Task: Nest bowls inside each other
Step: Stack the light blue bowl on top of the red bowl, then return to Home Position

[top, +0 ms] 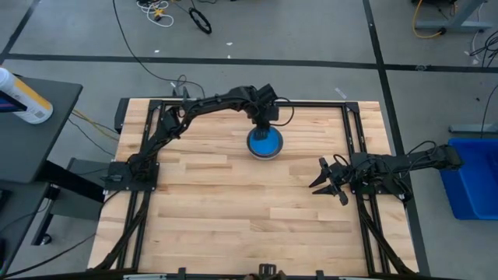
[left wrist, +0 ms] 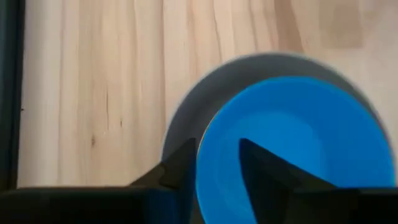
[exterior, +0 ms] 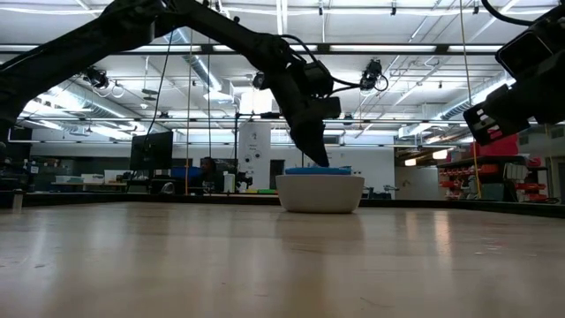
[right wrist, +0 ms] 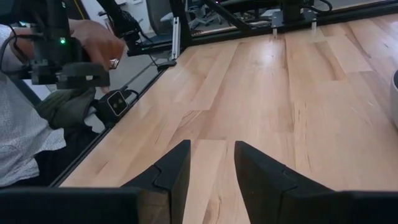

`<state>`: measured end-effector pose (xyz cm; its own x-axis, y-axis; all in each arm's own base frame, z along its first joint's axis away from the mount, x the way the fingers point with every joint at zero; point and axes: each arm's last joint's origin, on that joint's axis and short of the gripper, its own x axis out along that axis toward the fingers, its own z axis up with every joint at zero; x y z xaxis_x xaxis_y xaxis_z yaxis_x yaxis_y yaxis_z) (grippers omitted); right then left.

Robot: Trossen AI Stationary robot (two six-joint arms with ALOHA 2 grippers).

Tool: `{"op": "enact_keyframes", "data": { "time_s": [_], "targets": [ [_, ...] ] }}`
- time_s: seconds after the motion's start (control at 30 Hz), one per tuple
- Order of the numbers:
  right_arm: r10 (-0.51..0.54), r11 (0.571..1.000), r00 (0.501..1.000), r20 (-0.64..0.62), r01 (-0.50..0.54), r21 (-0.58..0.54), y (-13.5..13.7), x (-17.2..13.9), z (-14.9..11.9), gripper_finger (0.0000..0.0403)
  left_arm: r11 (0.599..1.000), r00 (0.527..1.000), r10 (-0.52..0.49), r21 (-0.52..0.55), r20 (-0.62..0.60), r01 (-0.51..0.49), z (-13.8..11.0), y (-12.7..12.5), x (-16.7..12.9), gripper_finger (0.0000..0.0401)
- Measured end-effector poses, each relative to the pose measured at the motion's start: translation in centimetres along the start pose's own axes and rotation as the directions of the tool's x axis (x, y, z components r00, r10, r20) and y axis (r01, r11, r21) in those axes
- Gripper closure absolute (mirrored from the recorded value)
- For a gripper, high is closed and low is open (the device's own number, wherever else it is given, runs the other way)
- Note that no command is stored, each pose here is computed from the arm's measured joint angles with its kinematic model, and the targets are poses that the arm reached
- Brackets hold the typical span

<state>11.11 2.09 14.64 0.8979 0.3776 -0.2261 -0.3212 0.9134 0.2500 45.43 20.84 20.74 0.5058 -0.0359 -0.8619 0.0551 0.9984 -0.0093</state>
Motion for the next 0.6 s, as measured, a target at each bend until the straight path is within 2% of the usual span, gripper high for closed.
{"op": "enact_keyframes", "data": {
  "time_s": [0.2,0.33,0.47,0.6],
  "targets": [
    [0.000,1.000,1.000,0.000,0.000,0.000,0.0,0.0,0.0,0.0268,0.998,0.998,0.060,-0.003,0.011,-0.060,0.7,0.3,-0.8,0.0183],
    [0.000,1.000,1.000,0.000,0.000,0.000,0.0,0.0,0.0,0.0270,0.992,0.991,0.127,0.002,0.033,-0.127,2.0,0.6,-2.8,0.0140],
    [0.000,1.000,1.000,0.000,0.000,0.000,0.0,0.0,0.0,0.0268,0.991,0.985,0.133,-0.004,0.108,-0.133,3.8,0.5,-6.0,0.0117],
    [-0.001,1.000,1.000,-0.001,0.001,-0.007,0.0,0.0,0.0,0.0271,0.995,0.970,0.096,0.017,0.222,-0.102,4.7,-1.3,-10.1,0.0115]
  ]
}}
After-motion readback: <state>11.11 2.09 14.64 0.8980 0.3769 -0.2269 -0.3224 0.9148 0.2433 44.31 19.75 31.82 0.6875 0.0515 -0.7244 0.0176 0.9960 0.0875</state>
